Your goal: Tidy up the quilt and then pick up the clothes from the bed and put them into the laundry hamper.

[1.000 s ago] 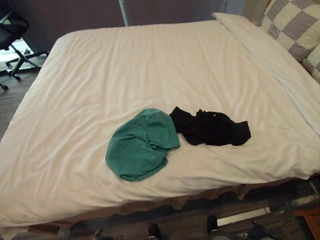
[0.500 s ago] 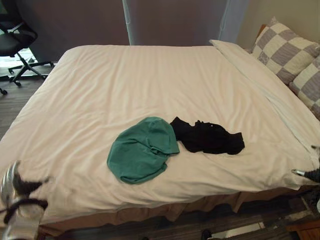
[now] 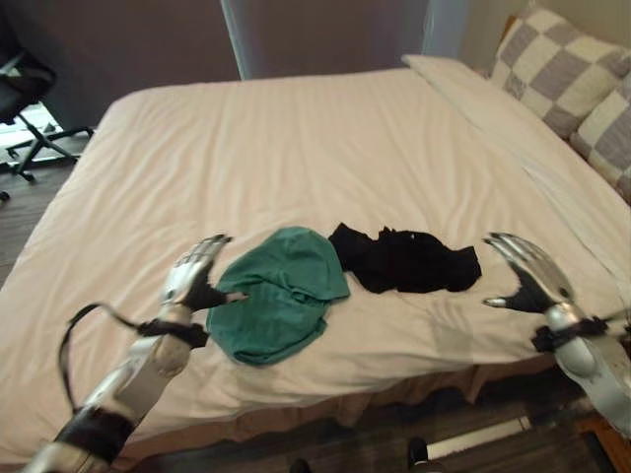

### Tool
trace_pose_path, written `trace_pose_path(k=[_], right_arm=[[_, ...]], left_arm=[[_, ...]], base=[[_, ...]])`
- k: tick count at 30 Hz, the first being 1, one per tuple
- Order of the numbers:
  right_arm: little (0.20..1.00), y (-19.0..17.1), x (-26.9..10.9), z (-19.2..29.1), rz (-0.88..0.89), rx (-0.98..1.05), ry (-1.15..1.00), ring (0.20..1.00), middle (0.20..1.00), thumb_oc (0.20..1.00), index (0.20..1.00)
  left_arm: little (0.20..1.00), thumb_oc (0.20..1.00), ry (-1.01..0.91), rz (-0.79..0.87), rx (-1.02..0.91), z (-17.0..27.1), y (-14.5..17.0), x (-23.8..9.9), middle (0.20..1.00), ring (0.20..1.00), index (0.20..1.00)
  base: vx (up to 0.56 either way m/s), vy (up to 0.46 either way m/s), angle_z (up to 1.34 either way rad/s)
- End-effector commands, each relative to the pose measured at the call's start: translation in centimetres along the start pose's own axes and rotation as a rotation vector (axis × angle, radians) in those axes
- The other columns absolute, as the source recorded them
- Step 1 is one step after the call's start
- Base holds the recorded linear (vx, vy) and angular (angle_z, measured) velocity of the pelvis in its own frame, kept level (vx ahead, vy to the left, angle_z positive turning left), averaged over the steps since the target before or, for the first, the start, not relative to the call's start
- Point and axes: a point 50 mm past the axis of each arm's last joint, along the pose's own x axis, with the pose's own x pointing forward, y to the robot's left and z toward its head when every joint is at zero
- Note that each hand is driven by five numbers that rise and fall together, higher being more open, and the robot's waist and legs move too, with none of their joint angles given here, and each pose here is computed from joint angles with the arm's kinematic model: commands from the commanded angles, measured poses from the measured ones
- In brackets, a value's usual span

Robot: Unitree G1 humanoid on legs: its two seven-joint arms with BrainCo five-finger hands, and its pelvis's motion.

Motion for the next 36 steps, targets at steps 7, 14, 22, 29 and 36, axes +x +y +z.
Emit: trace_pose_path(k=[7,14,22,29,36], right_arm=[[1.000,-8.7,5.2,5.5,-0.320,-0.095,-0.333,1.000,1.000,1.000,1.000],[1.000,-11.1,5.6,6.5,-0.399,-0.122,-0.387,1.000,1.000,1.000,1.000],[1.000,-13.5,7.4,3.8,-0.454,-0.223,-0.251,1.000,1.000,1.000,1.000],[1.000,-14.6,6.8,-2.7,-0.389,-0.288,0.029,1.000,1.000,1.000,1.000],[1.000,-10.1,4.6,-8.5,-0.221,-0.152,0.331,1.000,1.000,1.000,1.000]], left_arm=[[0.790,0.790,0.231,-0.018,0.571,-3.8,5.7,6.8,0.790,0.790,0.790],[0.200,0.200,0.352,-0.170,0.626,-7.2,4.1,4.2,0.200,0.200,0.200],[0.200,0.200,0.079,0.025,0.422,-3.9,7.3,-0.3,0.200,0.200,0.200],[0.200,0.200,0.005,0.167,0.087,-2.5,9.5,-5.8,0.200,0.200,0.200],[0.200,0.200,0.024,0.309,-0.211,-2.6,10.1,-7.7,0.200,0.200,0.200]], base=[[-0.15,-0.002,-0.23],[-0.02,-0.049,-0.06],[-0.01,-0.075,0.11],[0.01,-0.108,0.45],[-0.01,-0.053,0.45]])
